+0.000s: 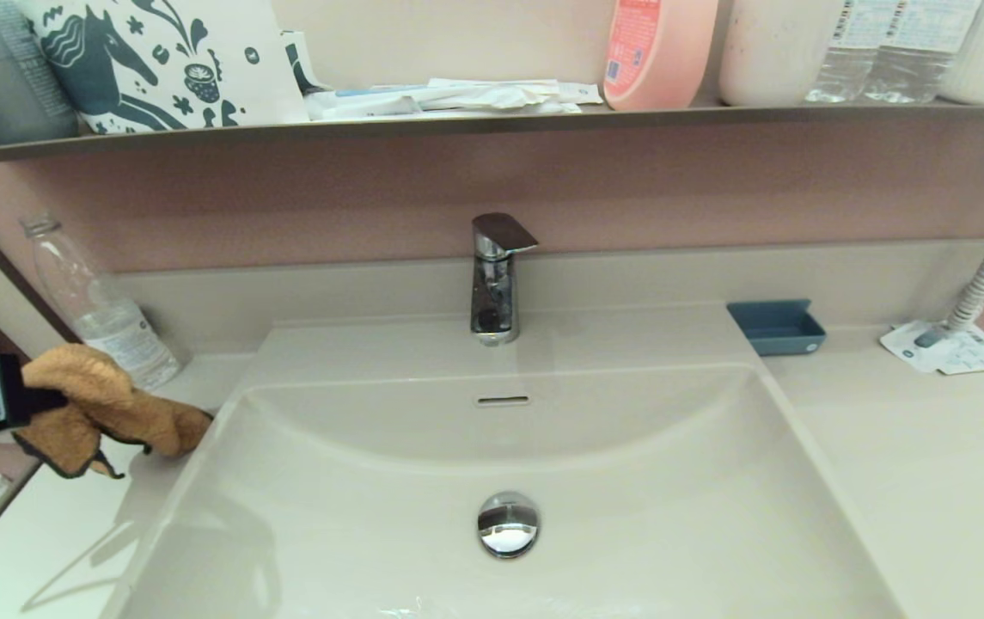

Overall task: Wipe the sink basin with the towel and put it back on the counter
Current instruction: Wipe the sink

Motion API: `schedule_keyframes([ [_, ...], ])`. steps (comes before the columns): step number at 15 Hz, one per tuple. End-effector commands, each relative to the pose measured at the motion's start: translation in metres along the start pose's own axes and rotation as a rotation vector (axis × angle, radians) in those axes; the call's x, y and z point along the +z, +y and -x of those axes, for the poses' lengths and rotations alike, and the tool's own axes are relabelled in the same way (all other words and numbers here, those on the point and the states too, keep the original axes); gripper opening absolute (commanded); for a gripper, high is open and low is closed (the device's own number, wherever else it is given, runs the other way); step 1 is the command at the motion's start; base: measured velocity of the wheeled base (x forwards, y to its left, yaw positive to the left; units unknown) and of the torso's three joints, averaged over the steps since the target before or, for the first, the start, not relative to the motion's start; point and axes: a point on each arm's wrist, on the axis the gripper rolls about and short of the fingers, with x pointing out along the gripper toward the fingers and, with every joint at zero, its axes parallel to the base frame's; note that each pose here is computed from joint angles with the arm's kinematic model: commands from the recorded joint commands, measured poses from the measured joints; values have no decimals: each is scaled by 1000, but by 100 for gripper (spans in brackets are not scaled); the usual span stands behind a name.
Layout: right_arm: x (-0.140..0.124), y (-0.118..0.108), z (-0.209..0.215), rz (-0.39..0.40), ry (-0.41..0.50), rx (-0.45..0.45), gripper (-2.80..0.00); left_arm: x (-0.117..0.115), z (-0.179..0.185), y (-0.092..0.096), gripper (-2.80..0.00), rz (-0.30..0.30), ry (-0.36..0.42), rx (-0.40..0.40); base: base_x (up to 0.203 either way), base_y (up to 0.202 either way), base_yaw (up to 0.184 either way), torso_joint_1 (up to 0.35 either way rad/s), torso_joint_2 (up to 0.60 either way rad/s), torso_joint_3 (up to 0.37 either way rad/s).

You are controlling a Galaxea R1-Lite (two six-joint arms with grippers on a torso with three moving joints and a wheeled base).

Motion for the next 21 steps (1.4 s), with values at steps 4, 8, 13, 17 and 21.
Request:
schedule_keyframes([
  [4, 0, 0, 0, -1, -1, 0, -280, -15, 43, 7, -280, 60, -45, 127, 0, 0, 0, 0, 0, 0],
  [8, 0, 0, 0, -1, 0, 0, -280, -41, 79, 3, -280, 136, 58, 202, 0, 0, 0, 0, 0, 0],
  [13, 0, 0, 0, 1, 0, 0, -280, -51, 74, 12, -280, 203, 120, 276, 0, 0, 0, 0, 0, 0],
  [17, 0, 0, 0, 0, 0, -2, -280, -55, 67, 21, -280, 242, 168, 360, 0, 0, 0, 0, 0, 0],
  [21, 0, 0, 0, -1, -1, -1, -280, -58, 67, 23, 0, 257, 177, 393, 0, 0, 0, 0, 0, 0],
])
